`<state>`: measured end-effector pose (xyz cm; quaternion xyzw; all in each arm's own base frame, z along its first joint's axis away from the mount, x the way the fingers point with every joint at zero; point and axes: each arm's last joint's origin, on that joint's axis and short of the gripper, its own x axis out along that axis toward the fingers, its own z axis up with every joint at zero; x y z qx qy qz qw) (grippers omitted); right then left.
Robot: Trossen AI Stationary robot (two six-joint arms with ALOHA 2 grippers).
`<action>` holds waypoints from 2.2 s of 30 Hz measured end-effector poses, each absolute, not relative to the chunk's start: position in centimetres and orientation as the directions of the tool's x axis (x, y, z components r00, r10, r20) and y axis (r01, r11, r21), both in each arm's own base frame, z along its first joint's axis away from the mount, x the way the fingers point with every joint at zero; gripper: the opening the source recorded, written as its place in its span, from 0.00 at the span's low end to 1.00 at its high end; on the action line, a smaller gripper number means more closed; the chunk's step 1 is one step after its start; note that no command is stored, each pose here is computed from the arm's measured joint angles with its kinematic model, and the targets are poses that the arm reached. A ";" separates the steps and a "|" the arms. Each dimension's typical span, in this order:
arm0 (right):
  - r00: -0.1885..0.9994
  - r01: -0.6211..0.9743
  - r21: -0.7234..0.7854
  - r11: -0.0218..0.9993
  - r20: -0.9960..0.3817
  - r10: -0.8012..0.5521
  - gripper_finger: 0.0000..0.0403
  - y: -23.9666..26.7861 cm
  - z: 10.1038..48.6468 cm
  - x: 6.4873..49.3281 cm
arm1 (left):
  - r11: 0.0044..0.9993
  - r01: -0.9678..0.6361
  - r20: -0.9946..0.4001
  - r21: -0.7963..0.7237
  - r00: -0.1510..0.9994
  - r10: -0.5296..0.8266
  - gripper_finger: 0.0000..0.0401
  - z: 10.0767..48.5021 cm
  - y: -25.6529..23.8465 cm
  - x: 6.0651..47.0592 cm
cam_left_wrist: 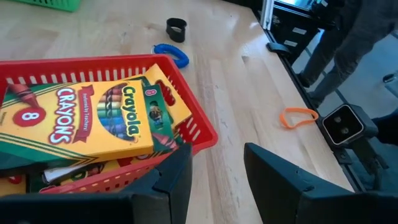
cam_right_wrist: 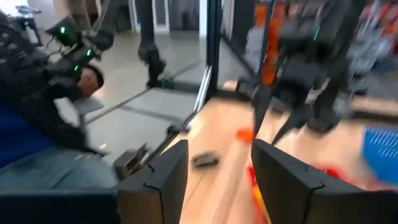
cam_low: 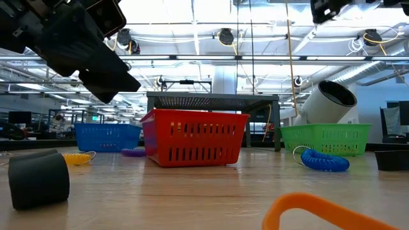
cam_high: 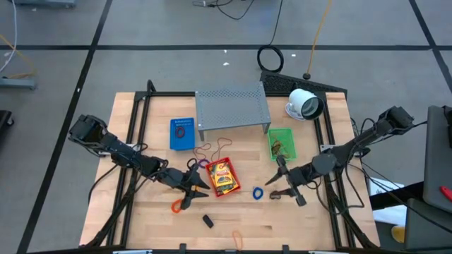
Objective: Pick & Place Office Desk Supplies
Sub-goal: Put the blue spring keychain into the blue bin
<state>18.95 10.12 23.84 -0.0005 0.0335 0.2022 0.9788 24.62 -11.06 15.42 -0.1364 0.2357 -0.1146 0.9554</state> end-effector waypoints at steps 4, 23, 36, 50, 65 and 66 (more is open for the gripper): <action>0.896 -0.386 0.133 0.913 -0.182 0.406 0.40 10.1 22.7 18.8 | 0.932 0.146 -0.419 -0.331 0.862 -0.284 0.38 15.4 -11.1 24.6; 0.810 -0.234 0.339 0.911 -0.451 0.375 0.39 11.3 17.7 20.3 | 0.931 0.142 -0.423 -0.335 0.861 -0.283 0.38 15.4 -11.1 24.6; 0.701 0.028 0.464 0.885 -0.640 0.314 0.38 10.7 15.9 19.2 | 0.935 0.148 -0.423 -0.323 0.861 -0.282 0.38 15.4 -11.1 24.6; 0.595 0.205 0.441 0.874 -0.765 0.246 0.38 10.1 14.7 18.2 | 0.939 0.156 -0.423 -0.306 0.862 -0.281 0.38 15.4 -11.0 24.6; 0.709 0.084 0.373 0.924 -0.674 0.208 0.38 10.5 13.9 20.5 | 0.939 0.155 -0.422 -0.308 0.862 -0.280 0.38 15.4 -11.0 24.6; 0.713 0.069 0.380 0.923 -0.666 0.220 0.38 10.5 13.6 20.9 | 0.939 0.154 -0.423 -0.308 0.862 -0.280 0.38 15.4 -11.0 24.6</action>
